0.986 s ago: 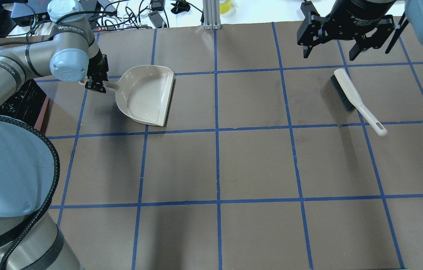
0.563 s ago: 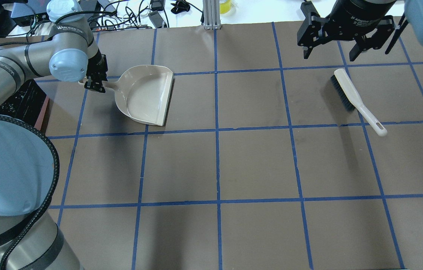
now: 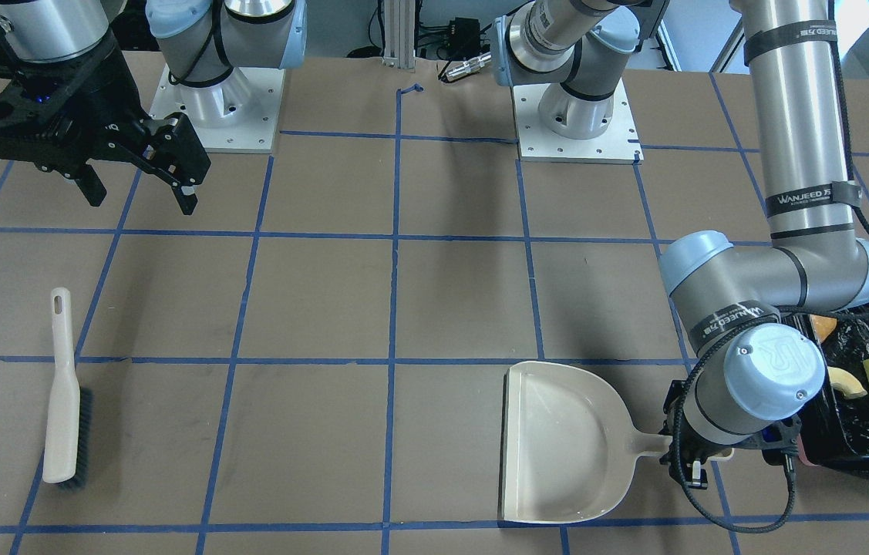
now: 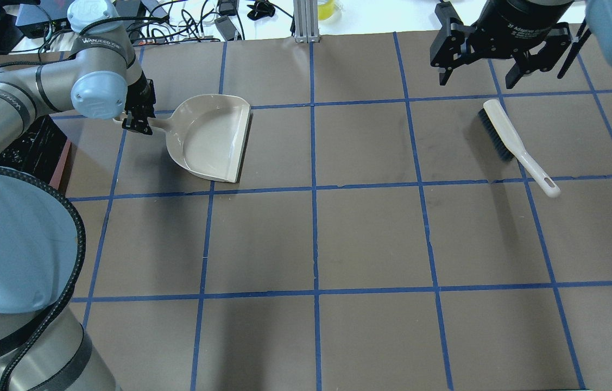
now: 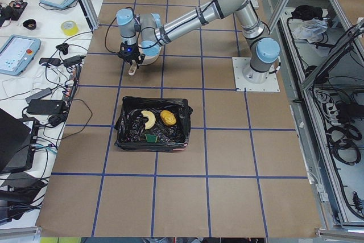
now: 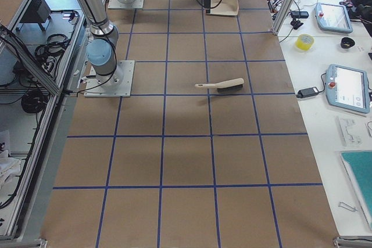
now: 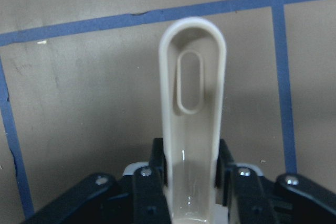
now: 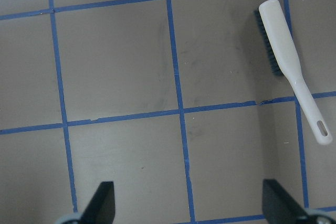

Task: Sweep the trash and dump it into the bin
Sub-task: 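Open the left gripper and release the dustpan handle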

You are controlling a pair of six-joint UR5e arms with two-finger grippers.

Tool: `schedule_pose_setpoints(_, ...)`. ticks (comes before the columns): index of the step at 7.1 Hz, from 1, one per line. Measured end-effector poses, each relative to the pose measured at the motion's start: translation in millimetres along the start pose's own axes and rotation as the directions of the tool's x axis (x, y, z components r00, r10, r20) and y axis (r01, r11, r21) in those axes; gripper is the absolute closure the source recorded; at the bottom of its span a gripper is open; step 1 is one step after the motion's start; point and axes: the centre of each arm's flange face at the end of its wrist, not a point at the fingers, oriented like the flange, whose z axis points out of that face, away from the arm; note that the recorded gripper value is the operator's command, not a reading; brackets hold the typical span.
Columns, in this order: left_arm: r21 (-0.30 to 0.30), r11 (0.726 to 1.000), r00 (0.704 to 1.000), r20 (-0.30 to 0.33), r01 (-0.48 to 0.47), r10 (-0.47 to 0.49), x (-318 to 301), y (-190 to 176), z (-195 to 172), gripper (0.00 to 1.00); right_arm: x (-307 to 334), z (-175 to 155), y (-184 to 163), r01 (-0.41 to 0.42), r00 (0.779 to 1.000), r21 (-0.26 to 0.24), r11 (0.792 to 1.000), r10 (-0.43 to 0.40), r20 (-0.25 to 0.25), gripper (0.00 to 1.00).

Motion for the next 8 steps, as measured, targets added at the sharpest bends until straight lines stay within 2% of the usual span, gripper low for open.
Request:
schedule_pose_setpoints(1,0.001,1.000,1.000,-0.001,0.003,-0.003,-0.1,-0.2,-0.6,1.00,0.0,0.2,0.1,0.000,1.000,-0.001,1.000,0.000,0.000,0.00)
schedule_pose_setpoints(3,0.028,1.000,1.000,0.008,0.012,-0.012,-1.4,-2.7,-0.4,0.82,0.0,0.4,0.1,0.000,1.000,-0.001,1.000,0.000,0.000,0.00)
schedule_pose_setpoints(5,0.071,0.997,1.000,0.022,0.021,-0.022,-3.0,-6.6,0.7,0.71,0.0,0.5,0.2,0.000,1.000,-0.001,1.000,0.000,0.000,0.00)
schedule_pose_setpoints(7,0.079,0.997,0.999,0.025,0.022,-0.024,-4.2,-7.2,0.4,0.36,0.0,0.5,0.2,0.000,1.000,-0.001,1.000,0.000,0.000,0.00)
schedule_pose_setpoints(8,0.093,0.995,0.999,0.029,0.022,-0.025,-5.8,-8.4,-0.4,0.23,0.0,0.5,0.2,0.000,1.000,-0.001,1.000,0.000,0.000,0.00)
